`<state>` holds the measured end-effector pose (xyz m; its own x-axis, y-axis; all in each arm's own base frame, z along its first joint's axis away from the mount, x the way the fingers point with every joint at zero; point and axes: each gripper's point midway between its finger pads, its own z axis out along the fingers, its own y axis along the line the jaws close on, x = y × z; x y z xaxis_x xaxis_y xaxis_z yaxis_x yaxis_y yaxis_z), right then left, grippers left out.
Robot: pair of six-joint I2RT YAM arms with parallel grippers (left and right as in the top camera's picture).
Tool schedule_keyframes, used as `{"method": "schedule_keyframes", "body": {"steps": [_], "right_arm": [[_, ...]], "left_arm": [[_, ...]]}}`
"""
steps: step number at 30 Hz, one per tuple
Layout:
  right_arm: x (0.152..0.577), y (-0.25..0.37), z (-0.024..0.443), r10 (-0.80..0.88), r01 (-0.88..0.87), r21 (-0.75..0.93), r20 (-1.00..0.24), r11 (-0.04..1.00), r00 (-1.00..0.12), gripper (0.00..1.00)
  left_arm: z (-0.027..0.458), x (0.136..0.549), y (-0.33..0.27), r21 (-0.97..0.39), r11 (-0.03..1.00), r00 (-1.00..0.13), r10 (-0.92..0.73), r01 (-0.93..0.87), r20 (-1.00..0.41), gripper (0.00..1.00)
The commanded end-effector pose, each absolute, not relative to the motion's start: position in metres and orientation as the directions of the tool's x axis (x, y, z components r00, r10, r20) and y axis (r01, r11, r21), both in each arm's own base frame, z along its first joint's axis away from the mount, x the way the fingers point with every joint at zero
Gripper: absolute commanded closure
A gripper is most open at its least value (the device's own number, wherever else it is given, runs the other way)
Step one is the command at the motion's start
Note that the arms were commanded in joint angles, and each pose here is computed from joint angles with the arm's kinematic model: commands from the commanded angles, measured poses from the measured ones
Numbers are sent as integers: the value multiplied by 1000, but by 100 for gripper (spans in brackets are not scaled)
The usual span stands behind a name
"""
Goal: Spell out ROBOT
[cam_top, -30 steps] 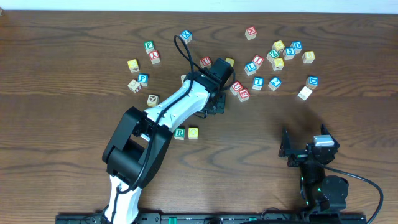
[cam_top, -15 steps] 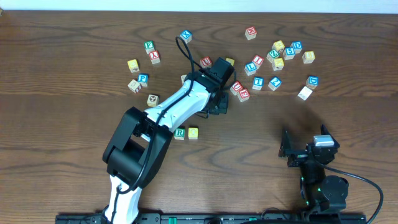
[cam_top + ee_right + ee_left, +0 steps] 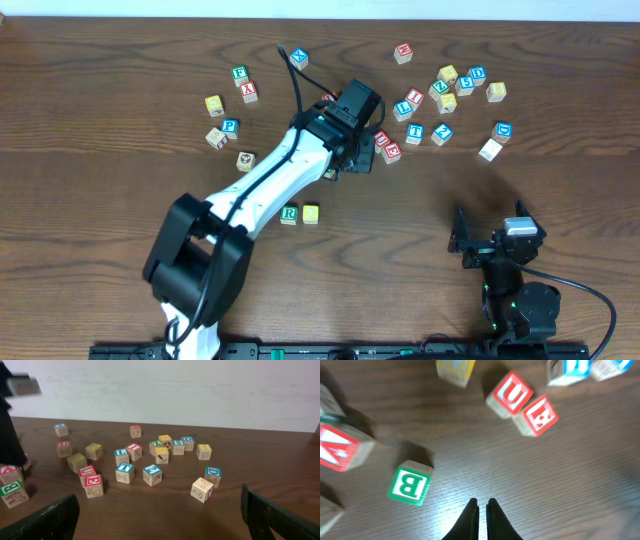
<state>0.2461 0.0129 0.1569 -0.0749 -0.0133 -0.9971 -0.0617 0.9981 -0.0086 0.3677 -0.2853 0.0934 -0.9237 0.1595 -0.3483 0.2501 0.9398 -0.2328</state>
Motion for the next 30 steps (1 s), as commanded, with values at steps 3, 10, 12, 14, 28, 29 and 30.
{"method": "schedule_keyframes", "body": {"steps": [3, 10, 12, 14, 28, 29, 30], "right_arm": [[246, 12, 156, -6, -56, -2, -997, 998, -75, 1], [246, 12, 156, -6, -56, -2, -997, 998, -75, 1], [246, 12, 156, -6, -56, -2, -997, 998, -75, 1], [246, 12, 156, -6, -56, -2, -997, 998, -75, 1], [246, 12, 156, -6, -56, -2, -997, 998, -75, 1], [246, 12, 156, -6, -56, -2, -997, 998, -75, 1], [246, 12, 156, -6, -56, -2, -997, 998, -75, 1]], "left_arm": [[104, 375, -269, -165, 971, -920, 102, 175, -377, 93], [102, 380, -248, -129, 991, -921, -89, -43, -378, 93], [102, 380, -248, -150, 984, -917, -145, -94, -371, 93], [101, 379, -248, -174, 972, -910, -211, -158, -357, 93], [93, 378, -233, -262, 765, -712, -644, -588, -280, 92], [91, 379, -233, -266, 743, -690, -670, -614, -275, 93], [90, 379, -231, -270, 723, -668, -691, -636, -275, 93]]}}
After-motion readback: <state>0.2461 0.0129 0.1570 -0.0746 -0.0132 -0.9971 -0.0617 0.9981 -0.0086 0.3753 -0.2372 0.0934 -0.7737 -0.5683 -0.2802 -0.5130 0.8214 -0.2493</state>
